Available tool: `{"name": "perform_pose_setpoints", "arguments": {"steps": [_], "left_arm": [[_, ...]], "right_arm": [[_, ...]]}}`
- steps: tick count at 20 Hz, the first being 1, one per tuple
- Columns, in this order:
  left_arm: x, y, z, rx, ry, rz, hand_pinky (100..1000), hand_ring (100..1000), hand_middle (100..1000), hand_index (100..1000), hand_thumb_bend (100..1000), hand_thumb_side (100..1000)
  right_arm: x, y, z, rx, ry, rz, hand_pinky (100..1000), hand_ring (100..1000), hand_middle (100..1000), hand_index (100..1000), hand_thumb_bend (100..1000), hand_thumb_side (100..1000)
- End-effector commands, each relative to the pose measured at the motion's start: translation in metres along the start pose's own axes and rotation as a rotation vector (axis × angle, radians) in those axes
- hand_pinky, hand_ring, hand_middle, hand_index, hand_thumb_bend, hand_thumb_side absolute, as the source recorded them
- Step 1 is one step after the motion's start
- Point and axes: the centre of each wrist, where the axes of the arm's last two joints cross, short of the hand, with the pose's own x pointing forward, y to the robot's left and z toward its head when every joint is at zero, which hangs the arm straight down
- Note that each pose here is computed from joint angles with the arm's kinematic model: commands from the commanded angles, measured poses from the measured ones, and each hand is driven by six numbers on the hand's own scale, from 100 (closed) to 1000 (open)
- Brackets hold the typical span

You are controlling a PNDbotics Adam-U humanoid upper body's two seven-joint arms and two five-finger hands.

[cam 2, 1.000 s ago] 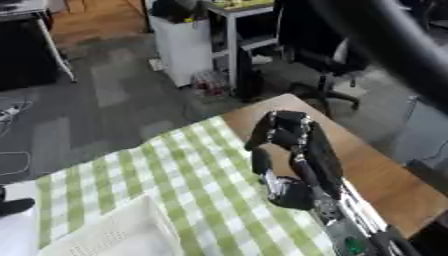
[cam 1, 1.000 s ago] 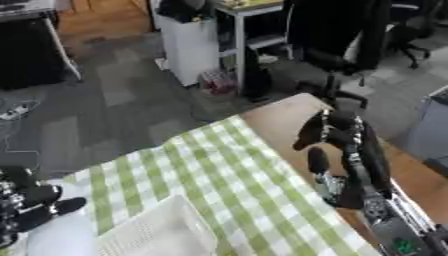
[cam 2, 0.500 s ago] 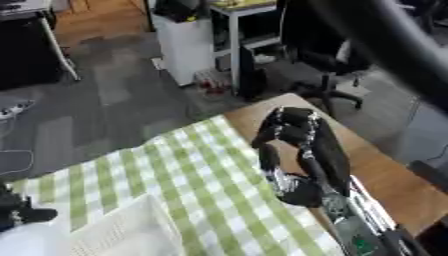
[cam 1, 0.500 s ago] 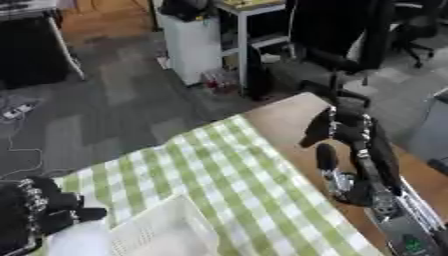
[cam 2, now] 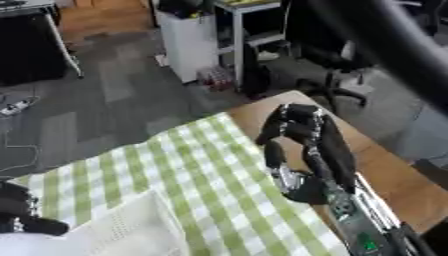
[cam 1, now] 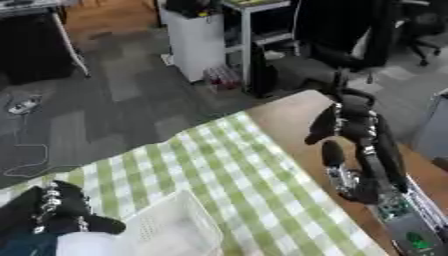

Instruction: Pick up objects on the table and place them in the box.

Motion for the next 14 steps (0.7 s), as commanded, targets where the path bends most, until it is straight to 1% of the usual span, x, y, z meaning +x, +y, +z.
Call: {"name": "perform_pose_setpoints", "arguments": {"steps": [1,7,10,14], "left_arm": [[-0.001,0.007,-0.003,0.065,-0.055,0.067,100,100,116,416,100,770],[-0.010,-0.006,0.015,0.008,0.051,0.166,100,100,133,428,100,781],[-0.012,-0.008,0.021,-0.032,0.077,0.190,100,100,134,428,100,780],[-0.014,-0.007,0.023,-0.062,0.088,0.205,100,100,133,427,101,778]], "right_arm": [[-0.002,-0.008,-0.007,-0.009,-0.031,0.018,297,421,443,496,100,982],[-0.002,-0.007,-0.007,-0.013,-0.032,0.017,297,421,443,496,100,982],[-0.002,-0.007,-0.007,-0.014,-0.032,0.016,297,421,443,496,100,982],[-0.002,-0.007,-0.008,-0.016,-0.035,0.015,297,422,443,496,100,982]]}}
